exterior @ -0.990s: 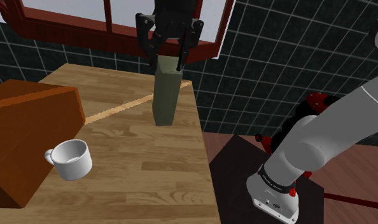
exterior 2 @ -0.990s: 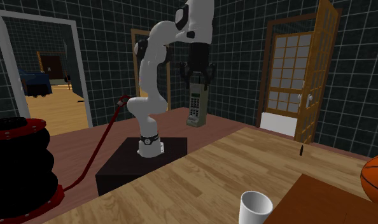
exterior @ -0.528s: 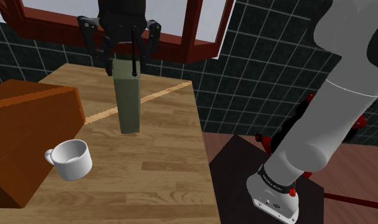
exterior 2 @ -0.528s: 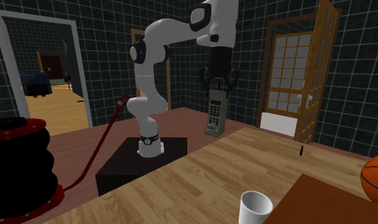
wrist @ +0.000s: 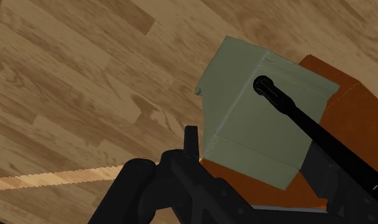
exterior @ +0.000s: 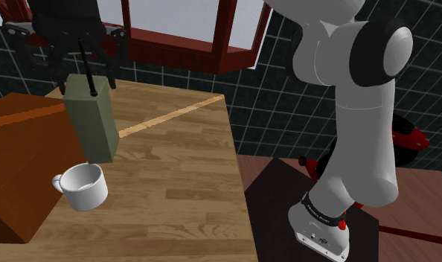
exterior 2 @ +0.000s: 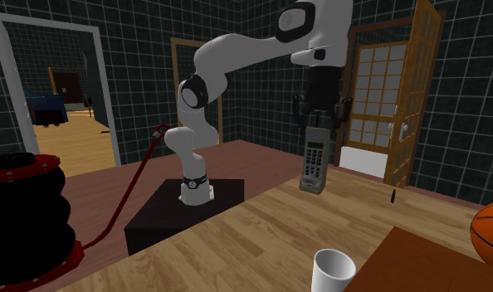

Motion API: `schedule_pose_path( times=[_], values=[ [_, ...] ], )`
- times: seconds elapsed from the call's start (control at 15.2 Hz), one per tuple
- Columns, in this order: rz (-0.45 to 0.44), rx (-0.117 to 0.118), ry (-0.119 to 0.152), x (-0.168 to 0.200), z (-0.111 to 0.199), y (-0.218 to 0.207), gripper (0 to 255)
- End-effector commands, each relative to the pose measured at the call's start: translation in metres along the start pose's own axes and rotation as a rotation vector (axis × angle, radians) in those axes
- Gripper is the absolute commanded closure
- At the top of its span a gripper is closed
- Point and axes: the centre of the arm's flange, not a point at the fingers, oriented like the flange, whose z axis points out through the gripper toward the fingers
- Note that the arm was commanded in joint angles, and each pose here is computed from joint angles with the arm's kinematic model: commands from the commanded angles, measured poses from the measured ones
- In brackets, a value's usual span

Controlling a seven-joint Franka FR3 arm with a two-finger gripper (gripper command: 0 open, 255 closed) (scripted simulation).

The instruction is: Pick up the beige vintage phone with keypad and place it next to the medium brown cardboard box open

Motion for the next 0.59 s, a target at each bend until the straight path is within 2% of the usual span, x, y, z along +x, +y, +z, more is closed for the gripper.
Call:
schedule_pose_path(
  times=[0.0,0.53],
  values=[
    [0.002,-0.001,0.002,0.001,0.01,-0.006,255],
    [0.002,-0.001,0.002,-0.003,0.052,-0.007,255]
  ],
)
